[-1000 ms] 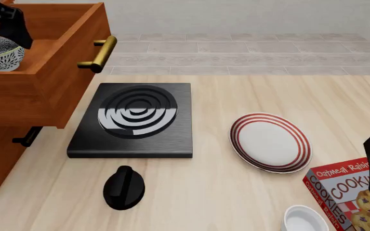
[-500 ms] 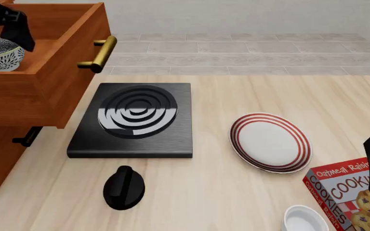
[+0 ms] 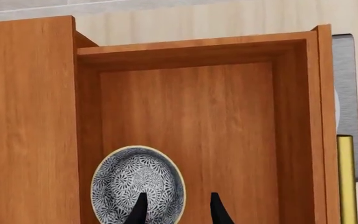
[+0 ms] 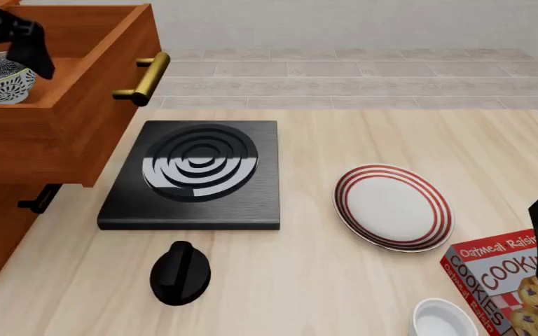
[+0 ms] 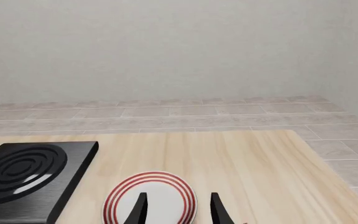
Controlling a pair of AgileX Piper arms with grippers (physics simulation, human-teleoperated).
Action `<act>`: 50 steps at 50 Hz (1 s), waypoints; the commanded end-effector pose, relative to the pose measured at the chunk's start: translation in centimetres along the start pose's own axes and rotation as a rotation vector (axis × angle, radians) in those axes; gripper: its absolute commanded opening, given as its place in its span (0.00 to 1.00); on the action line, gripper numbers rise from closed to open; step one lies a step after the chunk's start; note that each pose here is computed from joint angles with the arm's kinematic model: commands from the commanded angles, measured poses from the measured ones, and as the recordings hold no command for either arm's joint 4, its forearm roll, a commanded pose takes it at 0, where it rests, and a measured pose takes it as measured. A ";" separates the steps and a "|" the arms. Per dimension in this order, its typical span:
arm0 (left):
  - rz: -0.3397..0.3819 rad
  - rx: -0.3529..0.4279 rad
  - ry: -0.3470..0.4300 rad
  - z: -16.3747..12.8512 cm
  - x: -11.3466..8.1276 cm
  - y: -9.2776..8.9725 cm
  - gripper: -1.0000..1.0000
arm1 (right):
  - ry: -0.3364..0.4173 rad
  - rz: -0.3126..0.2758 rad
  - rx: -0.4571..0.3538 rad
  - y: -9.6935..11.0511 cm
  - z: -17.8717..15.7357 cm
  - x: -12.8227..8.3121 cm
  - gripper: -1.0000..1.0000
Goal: Pick the akita bowl in the top layer of the wooden cabinet and place it on the plate.
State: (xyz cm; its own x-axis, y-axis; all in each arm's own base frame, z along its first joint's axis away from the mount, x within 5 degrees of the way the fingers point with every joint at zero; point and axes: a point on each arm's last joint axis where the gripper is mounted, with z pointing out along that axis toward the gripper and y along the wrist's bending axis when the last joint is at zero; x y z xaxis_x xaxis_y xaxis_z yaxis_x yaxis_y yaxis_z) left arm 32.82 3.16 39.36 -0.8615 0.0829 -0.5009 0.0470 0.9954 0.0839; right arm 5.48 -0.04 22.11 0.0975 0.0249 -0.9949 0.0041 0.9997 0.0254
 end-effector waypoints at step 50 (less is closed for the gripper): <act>-0.046 0.008 0.056 2.5 0.7 -0.1 1.00 | 0.001 -0.002 0.000 0.0 0.0 0.0 1.00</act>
State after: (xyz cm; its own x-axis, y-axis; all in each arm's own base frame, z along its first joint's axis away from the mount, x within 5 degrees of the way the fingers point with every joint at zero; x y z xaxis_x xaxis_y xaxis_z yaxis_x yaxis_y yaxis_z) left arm 33.39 3.26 37.26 -0.8868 0.0409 -0.4604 0.0155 0.9981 0.0589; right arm 5.49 -0.04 22.11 0.0970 0.0234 -0.9950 0.0043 0.9997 0.0239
